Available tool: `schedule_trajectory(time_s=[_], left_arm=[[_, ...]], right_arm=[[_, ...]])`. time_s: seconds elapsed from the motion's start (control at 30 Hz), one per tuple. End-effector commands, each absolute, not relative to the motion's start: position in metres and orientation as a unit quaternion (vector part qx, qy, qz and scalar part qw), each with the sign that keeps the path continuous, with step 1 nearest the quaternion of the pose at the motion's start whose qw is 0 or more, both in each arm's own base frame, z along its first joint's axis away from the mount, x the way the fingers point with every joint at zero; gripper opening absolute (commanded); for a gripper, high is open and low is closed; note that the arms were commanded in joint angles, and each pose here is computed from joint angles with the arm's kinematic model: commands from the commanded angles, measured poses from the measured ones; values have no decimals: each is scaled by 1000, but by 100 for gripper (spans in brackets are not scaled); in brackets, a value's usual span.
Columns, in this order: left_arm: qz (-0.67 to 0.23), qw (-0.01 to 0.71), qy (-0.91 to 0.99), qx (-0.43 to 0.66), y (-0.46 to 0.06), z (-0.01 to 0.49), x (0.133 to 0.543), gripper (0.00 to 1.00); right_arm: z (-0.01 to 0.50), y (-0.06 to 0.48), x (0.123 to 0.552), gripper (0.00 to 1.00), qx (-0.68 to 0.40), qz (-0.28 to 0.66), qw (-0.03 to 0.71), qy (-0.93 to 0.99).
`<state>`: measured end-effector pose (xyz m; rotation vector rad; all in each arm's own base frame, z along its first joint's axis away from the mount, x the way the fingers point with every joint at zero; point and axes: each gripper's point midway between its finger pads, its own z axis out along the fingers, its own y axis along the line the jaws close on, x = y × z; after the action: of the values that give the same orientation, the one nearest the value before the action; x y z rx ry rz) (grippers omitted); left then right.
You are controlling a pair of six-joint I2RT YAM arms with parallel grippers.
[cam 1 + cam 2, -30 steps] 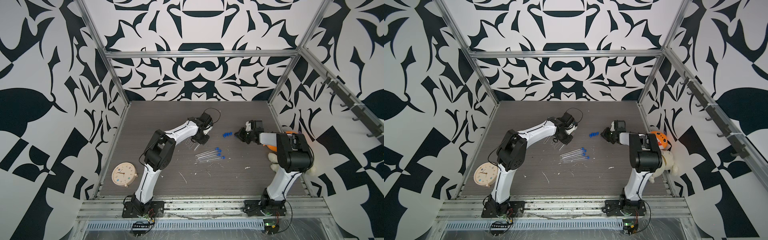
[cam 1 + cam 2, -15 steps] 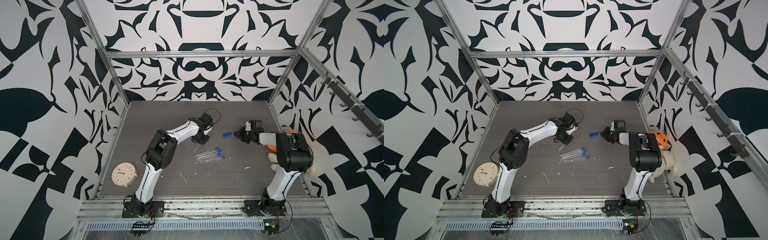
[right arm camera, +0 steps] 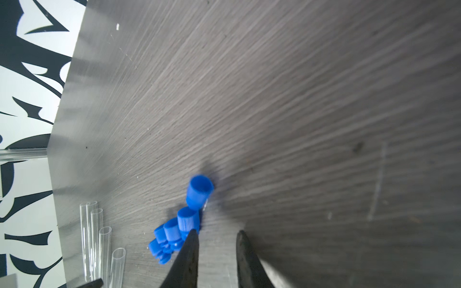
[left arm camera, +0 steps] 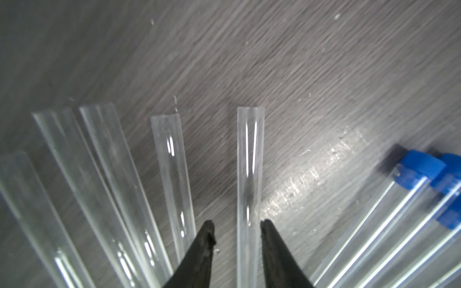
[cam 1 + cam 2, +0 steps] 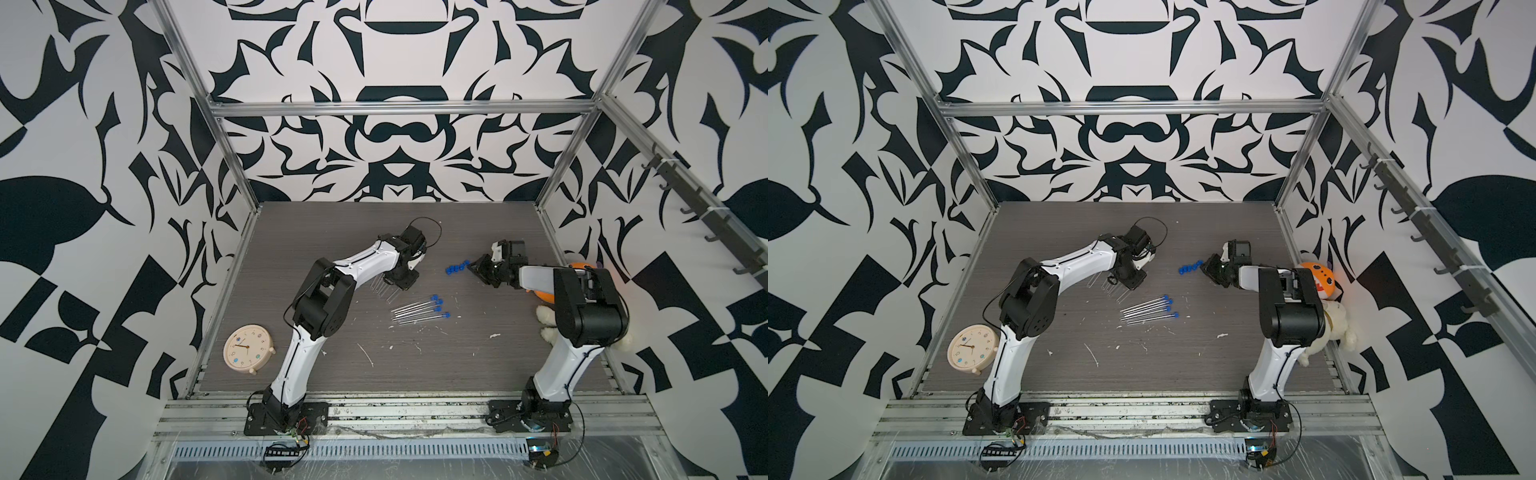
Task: Remove stoppers from test tubes
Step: Place the stopper at the center of the board, then pick up the test tube at the center of the board.
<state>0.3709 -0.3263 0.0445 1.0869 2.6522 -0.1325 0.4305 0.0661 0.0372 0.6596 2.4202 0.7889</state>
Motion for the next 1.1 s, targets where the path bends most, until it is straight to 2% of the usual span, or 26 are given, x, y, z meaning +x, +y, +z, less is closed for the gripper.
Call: schedule_trajectory(time_s=[0.0,0.17,0.37,0.67,0.77,0.9,1.07], left_arm=[[-50,146,913,377,-330,62,373,42],[-48,153,909,385,-330,81,364,43],[-92,169,883,427,-345,100,333,45],[-106,139,871,459,-358,80,307,46],[-101,134,871,462,-361,73,306,46],[-98,128,869,469,-362,66,305,47],[-81,116,868,476,-361,53,307,48]], right_arm=[[67,64,432,28,221,280,288,889],[82,63,420,28,201,274,302,891],[93,68,402,30,174,283,309,891],[90,78,390,35,166,313,310,883],[91,80,389,42,162,323,310,879],[89,85,385,58,160,335,309,876],[90,87,383,64,164,350,314,867]])
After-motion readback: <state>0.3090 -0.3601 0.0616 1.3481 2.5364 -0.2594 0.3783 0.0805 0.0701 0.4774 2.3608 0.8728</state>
